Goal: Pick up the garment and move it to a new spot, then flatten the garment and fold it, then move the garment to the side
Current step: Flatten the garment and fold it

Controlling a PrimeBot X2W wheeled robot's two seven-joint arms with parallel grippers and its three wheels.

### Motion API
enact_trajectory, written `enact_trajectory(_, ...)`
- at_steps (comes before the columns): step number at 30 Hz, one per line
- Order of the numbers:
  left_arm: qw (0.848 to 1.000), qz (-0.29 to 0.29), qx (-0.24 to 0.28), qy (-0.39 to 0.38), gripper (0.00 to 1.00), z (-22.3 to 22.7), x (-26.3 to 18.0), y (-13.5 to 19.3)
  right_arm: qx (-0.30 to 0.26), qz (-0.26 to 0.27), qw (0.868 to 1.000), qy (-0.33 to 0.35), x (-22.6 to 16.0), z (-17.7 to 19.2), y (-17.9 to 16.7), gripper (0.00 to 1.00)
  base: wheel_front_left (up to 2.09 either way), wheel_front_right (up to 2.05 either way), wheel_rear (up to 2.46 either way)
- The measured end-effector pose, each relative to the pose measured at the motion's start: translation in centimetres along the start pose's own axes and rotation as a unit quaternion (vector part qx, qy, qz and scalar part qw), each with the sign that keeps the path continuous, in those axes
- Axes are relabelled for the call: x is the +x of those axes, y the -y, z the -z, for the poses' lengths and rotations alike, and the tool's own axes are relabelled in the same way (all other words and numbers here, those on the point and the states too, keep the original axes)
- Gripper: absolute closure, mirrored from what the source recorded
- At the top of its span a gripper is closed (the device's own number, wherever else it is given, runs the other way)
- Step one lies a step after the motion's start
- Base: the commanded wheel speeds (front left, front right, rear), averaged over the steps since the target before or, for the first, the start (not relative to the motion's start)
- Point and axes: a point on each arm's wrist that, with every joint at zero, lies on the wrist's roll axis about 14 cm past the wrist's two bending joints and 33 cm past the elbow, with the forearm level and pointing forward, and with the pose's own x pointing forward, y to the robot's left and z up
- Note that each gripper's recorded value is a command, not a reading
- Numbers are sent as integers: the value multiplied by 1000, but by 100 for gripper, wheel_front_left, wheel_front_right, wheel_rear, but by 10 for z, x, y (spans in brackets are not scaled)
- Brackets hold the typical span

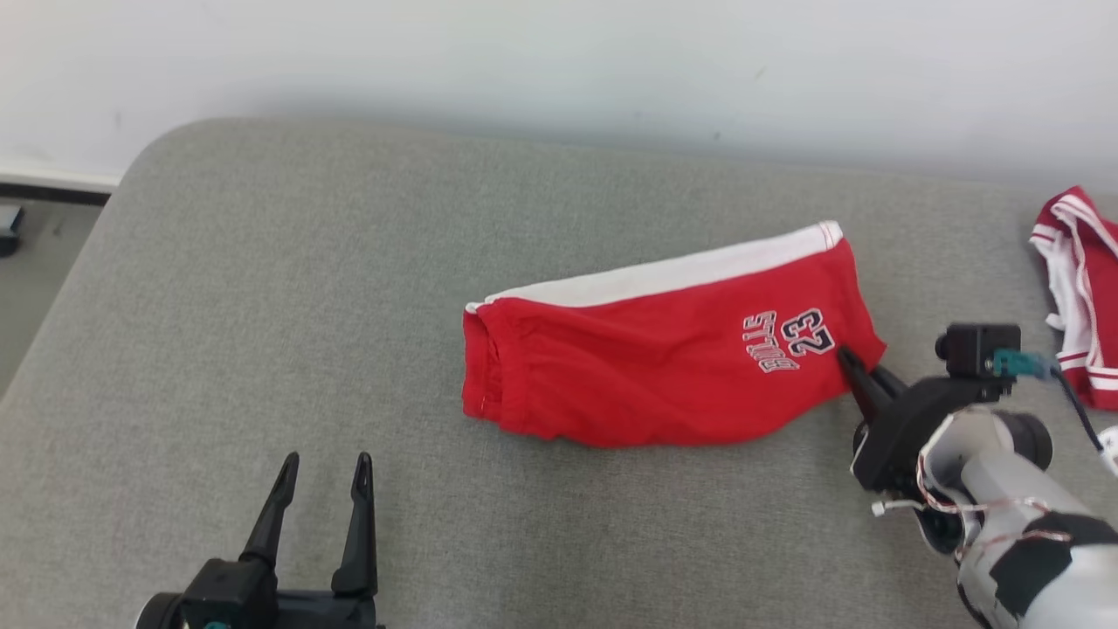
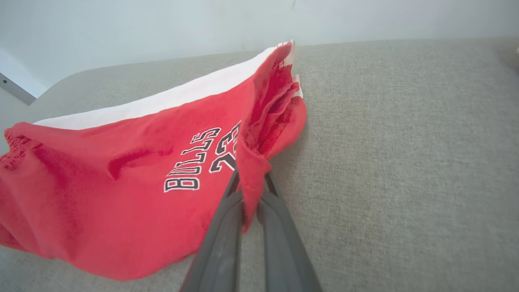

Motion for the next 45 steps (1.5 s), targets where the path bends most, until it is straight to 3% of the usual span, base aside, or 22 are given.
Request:
enact_trajectory(8, 1000, 26, -4, 5, 0, -3, -8, 15, 50, 15, 998, 23, -55, 27, 15, 100, 0, 0, 0)
enact_trajectory(15, 999, 47, -5, 5, 0, -2, -7, 28, 77, 45, 996, 4, -97, 63, 34, 100, 0, 0, 0)
enact_trajectory(16, 999, 49, -5, 4, 0, -1, -7, 29, 76, 49, 996, 5, -100, 64, 37, 73, 0, 0, 0)
enact_trajectory(17, 999, 52, -6, 2, 0, 0, -7, 31, 67, 53, 996, 6, -103, 64, 39, 16, 0, 0, 0)
enact_trajectory(18, 999, 54, -6, 1, 0, 0, -8, 32, 61, 57, 996, 8, -105, 63, 42, 0, 0, 0, 0)
enact_trajectory(31, 999, 48, -6, -2, 0, 2, -14, 30, -30, 75, 996, 22, -98, 19, 49, 0, 0, 0, 0)
enact_trajectory(45, 1000, 18, 3, -9, 0, 6, -17, 12, -53, 118, 990, -51, -70, 27, 72, 0, 0, 0, 0)
